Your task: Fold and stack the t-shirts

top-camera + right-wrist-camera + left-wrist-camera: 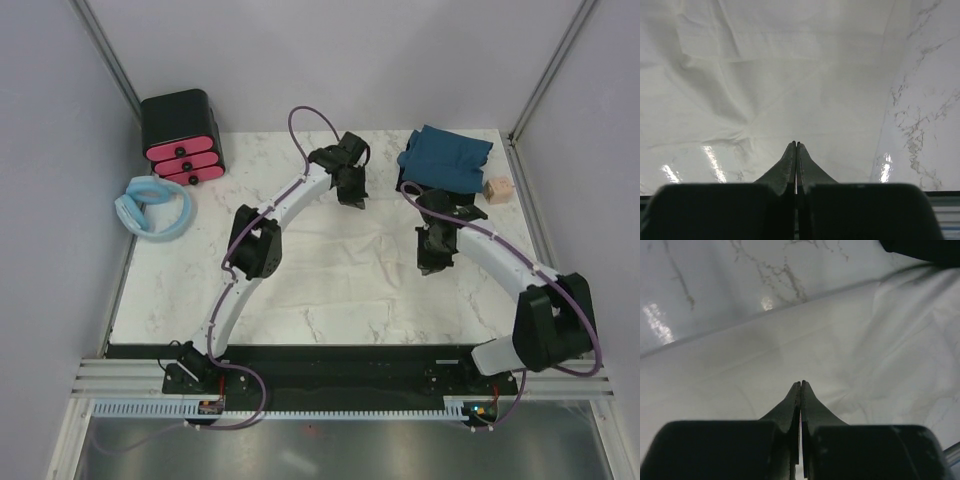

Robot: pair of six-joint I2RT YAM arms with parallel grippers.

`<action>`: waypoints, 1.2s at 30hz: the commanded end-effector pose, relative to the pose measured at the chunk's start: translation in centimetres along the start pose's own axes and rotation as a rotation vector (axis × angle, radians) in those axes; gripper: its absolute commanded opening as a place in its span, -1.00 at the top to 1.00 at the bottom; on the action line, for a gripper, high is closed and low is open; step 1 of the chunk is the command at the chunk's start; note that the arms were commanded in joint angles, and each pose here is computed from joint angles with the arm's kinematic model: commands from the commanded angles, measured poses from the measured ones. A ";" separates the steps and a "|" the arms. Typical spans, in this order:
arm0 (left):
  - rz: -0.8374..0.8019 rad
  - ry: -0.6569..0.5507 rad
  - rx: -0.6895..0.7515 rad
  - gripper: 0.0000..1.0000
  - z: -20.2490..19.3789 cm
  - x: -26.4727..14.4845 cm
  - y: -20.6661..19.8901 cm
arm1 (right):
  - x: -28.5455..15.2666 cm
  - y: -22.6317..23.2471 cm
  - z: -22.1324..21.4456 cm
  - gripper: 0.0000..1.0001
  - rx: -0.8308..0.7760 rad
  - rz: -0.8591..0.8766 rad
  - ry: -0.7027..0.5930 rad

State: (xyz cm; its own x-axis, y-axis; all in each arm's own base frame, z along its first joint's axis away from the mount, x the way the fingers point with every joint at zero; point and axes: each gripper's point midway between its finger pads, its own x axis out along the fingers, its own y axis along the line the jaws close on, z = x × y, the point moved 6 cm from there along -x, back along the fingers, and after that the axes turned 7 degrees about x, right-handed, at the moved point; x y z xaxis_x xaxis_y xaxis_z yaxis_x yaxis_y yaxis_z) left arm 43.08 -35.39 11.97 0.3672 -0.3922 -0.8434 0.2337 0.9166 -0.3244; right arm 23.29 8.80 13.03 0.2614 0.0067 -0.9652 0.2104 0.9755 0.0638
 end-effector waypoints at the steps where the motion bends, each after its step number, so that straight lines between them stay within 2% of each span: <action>1: -0.188 -0.055 0.011 0.96 2.1 0.0 -2.5 | -3.0 0.2 0.3 0.99 0.043 0.073 -0.119; 2: -0.174 -0.040 0.005 0.96 1.6 0.6 -2.2 | -3.0 -0.1 0.2 0.98 0.046 0.054 -0.122; 5: -0.132 0.001 0.004 0.96 0.3 1.8 -1.0 | -1.6 -0.7 -1.0 0.68 0.027 0.014 -0.054; 7: -0.091 0.036 -0.006 0.96 -0.6 2.4 -0.1 | -0.4 -0.8 -1.3 0.59 0.008 -0.021 -0.009; 8: -0.073 0.054 -0.008 0.96 -1.1 2.7 0.3 | -0.1 -0.7 -1.1 0.42 -0.002 -0.029 -0.003; 11: -0.033 0.109 -0.015 0.96 -2.5 3.7 1.2 | 1.0 -0.6 -1.0 0.38 -0.023 -0.066 0.022; 16: 0.013 0.157 -0.026 0.96 -3.8 5.0 2.2 | 3.7 -0.9 -1.6 0.47 -0.070 -0.159 0.104; 20: 0.045 0.163 -0.024 0.96 -4.0 5.1 2.7 | 5.5 -1.1 -2.3 1.00 -0.089 -0.202 0.168; 24: 0.093 0.181 -0.034 0.96 -4.2 5.1 3.4 | 6.9 -1.6 -3.6 1.00 -0.119 -0.251 0.266; 36: 0.082 0.159 -0.103 0.96 -2.1 4.4 4.5 | 6.5 -1.0 -7.5 1.00 -0.136 -0.251 0.353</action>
State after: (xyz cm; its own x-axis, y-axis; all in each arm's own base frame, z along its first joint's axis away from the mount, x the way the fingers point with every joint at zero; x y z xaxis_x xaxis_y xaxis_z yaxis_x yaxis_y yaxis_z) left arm 43.25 -34.61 7.61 0.2577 -0.3780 -0.8892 0.1792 0.9230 -0.3405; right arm 20.79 8.93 6.81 -0.0077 -0.1772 -0.9842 0.1027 0.9788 -0.1770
